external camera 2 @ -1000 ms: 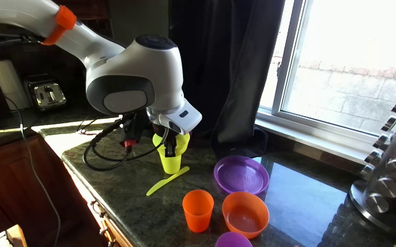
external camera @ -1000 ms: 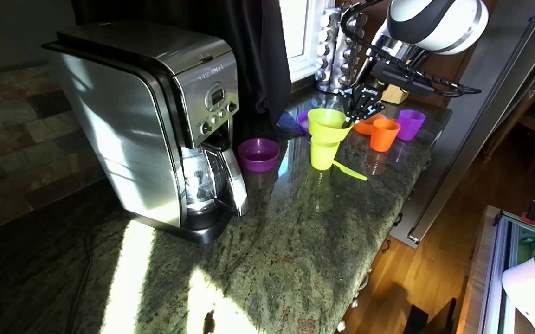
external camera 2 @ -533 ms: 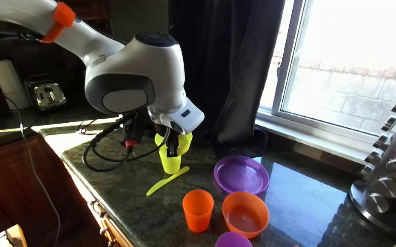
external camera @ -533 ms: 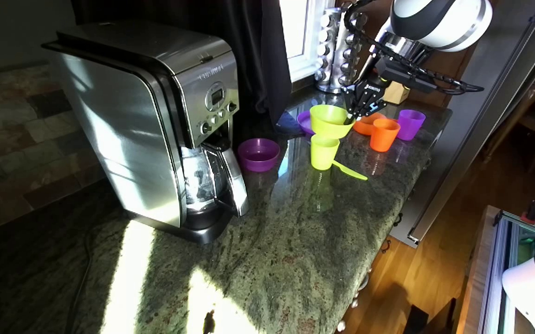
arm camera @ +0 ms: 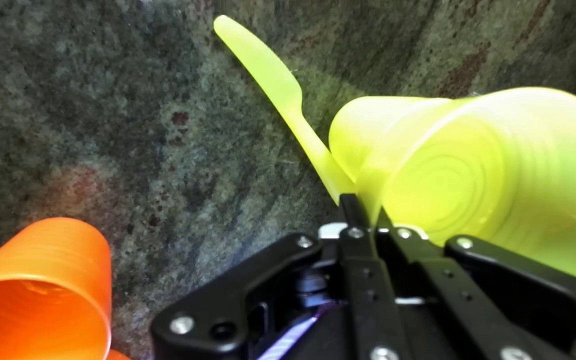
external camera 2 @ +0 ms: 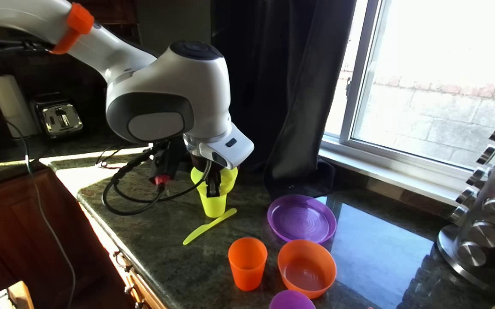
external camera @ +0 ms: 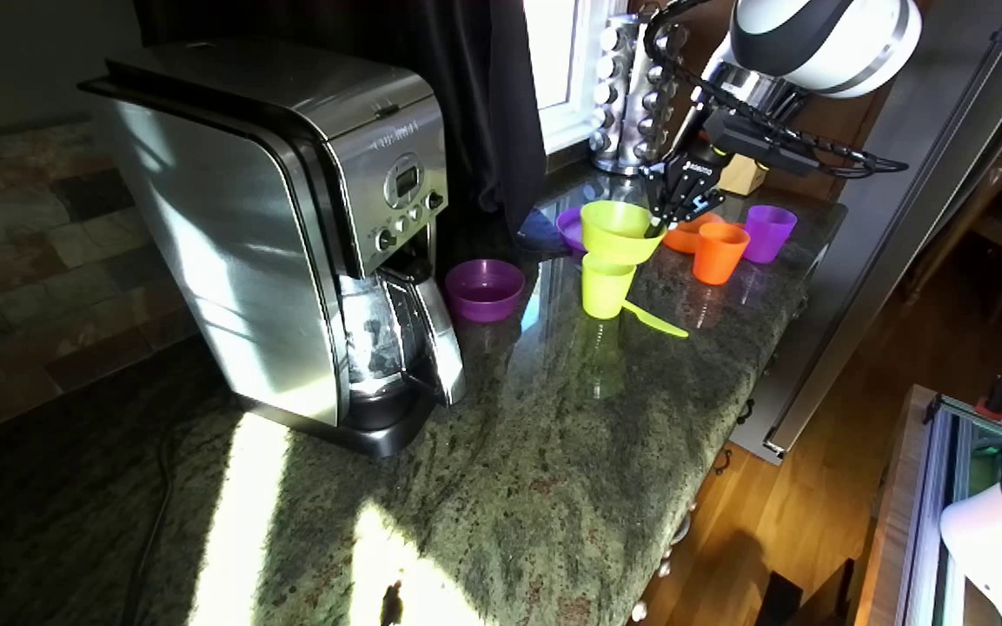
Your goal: Place the yellow bowl on the yellow cup. and then the yellow knife on the bowl
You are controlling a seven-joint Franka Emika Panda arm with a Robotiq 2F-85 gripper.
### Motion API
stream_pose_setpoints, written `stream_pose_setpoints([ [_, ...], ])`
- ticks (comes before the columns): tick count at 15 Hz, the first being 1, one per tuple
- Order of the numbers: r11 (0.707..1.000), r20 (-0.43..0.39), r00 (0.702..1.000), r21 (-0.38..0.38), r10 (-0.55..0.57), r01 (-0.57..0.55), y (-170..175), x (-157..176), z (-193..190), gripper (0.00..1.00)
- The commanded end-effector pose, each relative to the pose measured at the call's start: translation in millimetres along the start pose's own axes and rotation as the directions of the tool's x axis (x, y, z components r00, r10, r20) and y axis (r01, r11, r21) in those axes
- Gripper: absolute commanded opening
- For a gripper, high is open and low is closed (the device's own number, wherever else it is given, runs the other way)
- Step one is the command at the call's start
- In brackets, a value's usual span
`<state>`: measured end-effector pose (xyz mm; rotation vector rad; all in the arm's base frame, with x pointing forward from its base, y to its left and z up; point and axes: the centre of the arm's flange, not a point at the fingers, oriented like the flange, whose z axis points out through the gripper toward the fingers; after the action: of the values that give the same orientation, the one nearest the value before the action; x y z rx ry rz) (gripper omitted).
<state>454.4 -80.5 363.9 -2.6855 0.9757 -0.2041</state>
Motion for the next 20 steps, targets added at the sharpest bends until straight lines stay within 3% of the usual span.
stream_pose_setpoints([
  [1, 1.000, 0.045, 0.999, 0.005, -0.009, 0.009, -0.5, -6.7, 3.0, 0.01],
  [20, 1.000, 0.043, 0.999, -0.002, -0.021, 0.021, 0.1, -3.2, 1.4, 0.01],
])
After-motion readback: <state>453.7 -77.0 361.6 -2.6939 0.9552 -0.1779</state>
